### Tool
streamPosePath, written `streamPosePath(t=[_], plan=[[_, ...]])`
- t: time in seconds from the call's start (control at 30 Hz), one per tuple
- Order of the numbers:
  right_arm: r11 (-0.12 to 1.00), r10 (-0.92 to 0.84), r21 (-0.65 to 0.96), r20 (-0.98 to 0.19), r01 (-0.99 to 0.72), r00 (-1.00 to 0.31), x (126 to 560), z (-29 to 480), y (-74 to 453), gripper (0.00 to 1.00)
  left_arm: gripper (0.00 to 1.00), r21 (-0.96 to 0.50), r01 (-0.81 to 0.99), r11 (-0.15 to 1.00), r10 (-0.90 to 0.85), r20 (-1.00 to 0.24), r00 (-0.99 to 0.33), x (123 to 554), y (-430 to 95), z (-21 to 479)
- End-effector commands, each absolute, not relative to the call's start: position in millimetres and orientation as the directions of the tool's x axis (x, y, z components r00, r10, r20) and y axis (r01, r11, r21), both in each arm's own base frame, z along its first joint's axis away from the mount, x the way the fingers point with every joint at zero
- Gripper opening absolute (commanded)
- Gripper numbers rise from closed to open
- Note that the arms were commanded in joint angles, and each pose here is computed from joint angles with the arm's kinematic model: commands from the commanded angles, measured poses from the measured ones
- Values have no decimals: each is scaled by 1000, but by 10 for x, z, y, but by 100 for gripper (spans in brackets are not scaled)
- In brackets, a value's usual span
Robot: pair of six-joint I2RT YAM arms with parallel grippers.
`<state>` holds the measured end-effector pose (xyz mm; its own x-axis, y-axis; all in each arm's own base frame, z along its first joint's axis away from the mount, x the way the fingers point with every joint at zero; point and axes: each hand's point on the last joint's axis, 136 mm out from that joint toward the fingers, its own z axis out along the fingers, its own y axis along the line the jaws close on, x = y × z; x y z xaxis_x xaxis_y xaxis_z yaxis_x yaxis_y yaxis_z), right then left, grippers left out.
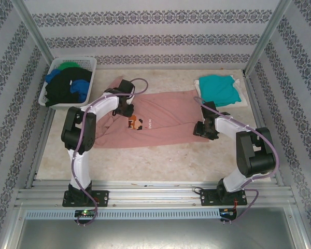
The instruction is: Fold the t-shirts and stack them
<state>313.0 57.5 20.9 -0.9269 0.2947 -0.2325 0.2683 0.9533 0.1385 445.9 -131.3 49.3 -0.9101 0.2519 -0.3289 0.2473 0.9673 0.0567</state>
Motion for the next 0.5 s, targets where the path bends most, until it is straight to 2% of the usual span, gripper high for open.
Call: streamPosePath(t=[0.0, 0.03, 0.07, 0.27, 0.47], plan=[[962, 265, 127, -205, 243, -942, 3045, 163, 617, 54, 42, 52, 243, 969, 243, -394, -886, 4649, -1350, 708], [963, 262, 123, -208, 240, -942, 3040, 177, 614, 54, 50, 55, 228, 972, 230, -405, -885, 4666, -1335, 778], [963, 261, 122, -210, 239, -942, 3032, 193, 617, 54, 52, 60, 215, 975, 220, -419, -881, 4675, -1311, 861], [969, 240, 122, -236, 216, -942, 3059, 291, 622, 55, 59, 171, 117, 978, 182, -437, -881, 4347, -932, 1187], [971, 228, 120, -241, 205, -943, 3117, 288, 627, 55, 61, 181, 6, 983, 74, -372, -925, 3866, -572, 906]])
